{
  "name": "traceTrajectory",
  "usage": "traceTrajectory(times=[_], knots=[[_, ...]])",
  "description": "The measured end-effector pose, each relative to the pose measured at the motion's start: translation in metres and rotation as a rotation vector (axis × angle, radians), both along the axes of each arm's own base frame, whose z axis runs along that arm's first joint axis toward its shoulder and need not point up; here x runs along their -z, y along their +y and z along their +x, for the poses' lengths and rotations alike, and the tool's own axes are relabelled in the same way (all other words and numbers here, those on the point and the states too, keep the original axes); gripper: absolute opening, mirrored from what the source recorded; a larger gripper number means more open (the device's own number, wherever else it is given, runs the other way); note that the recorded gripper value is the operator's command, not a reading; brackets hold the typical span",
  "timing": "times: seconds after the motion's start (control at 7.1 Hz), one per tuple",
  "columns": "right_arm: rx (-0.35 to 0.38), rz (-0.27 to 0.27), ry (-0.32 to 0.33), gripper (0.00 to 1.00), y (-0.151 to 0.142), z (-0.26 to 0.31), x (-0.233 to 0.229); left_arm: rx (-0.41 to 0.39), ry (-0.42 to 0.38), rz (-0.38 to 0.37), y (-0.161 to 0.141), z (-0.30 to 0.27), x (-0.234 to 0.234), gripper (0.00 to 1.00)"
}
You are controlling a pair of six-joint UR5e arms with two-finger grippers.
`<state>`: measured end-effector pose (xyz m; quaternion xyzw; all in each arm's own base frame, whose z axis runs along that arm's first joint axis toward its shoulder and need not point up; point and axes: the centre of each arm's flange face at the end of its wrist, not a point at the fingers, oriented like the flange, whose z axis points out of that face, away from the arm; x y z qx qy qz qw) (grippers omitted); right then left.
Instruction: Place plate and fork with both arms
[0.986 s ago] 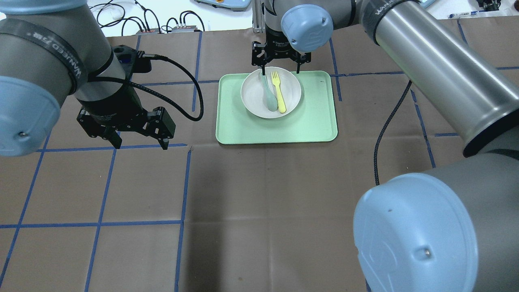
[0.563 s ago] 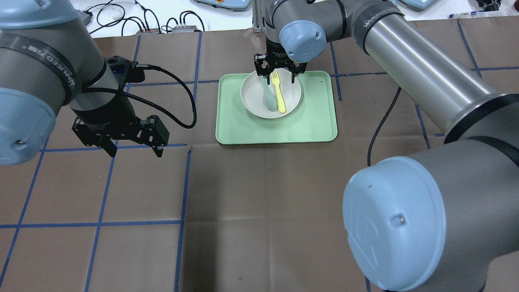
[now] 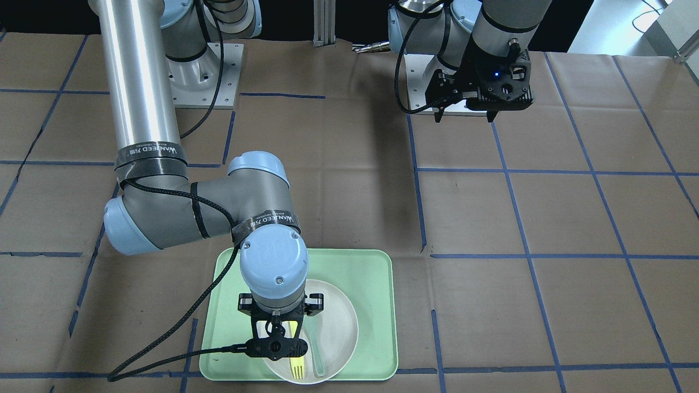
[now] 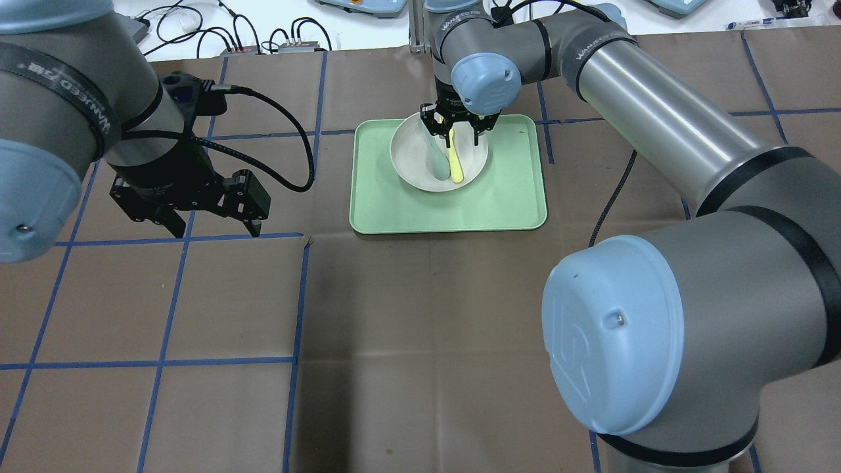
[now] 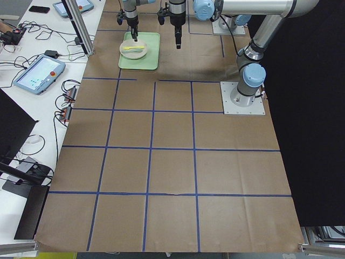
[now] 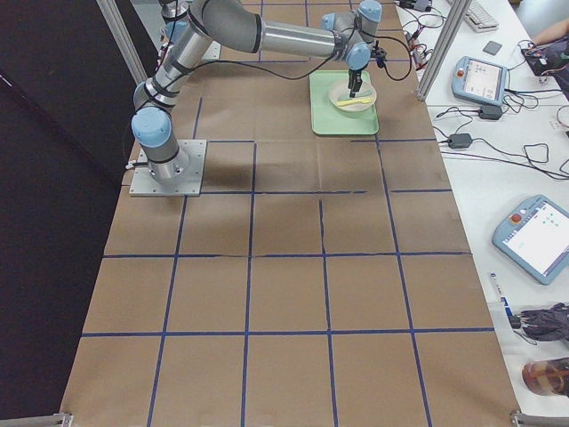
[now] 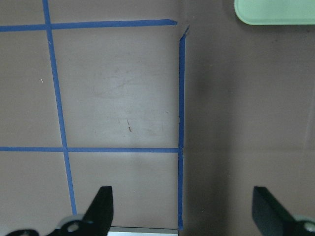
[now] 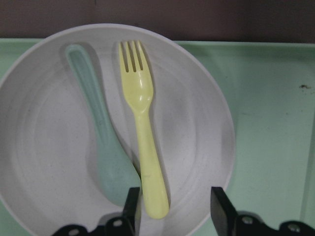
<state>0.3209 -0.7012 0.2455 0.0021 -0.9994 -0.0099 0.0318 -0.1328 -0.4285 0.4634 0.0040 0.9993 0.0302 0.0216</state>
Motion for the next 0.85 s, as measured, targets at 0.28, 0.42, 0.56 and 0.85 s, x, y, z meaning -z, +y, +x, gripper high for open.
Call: traceTrajectory(times=[0.28,0.42,0.56,0.85], knots=[[-0.002,0.009,-0.001,0.52,-0.001,0.002,0.008,0.01,0.003,-0.023,-0.001,0.001,0.0,1.0],[-0.002,0.008,-0.002,0.52,-0.002,0.002,0.012,0.017,0.003,-0.04,-0.003,0.002,0.001,1.0],[-0.003,0.001,-0.005,0.52,-0.004,0.004,0.016,0.03,0.005,-0.052,-0.008,0.002,0.006,1.0],[-0.005,-0.007,-0.008,0.52,-0.008,0.006,0.028,0.035,0.047,-0.064,-0.015,-0.003,0.015,1.0]])
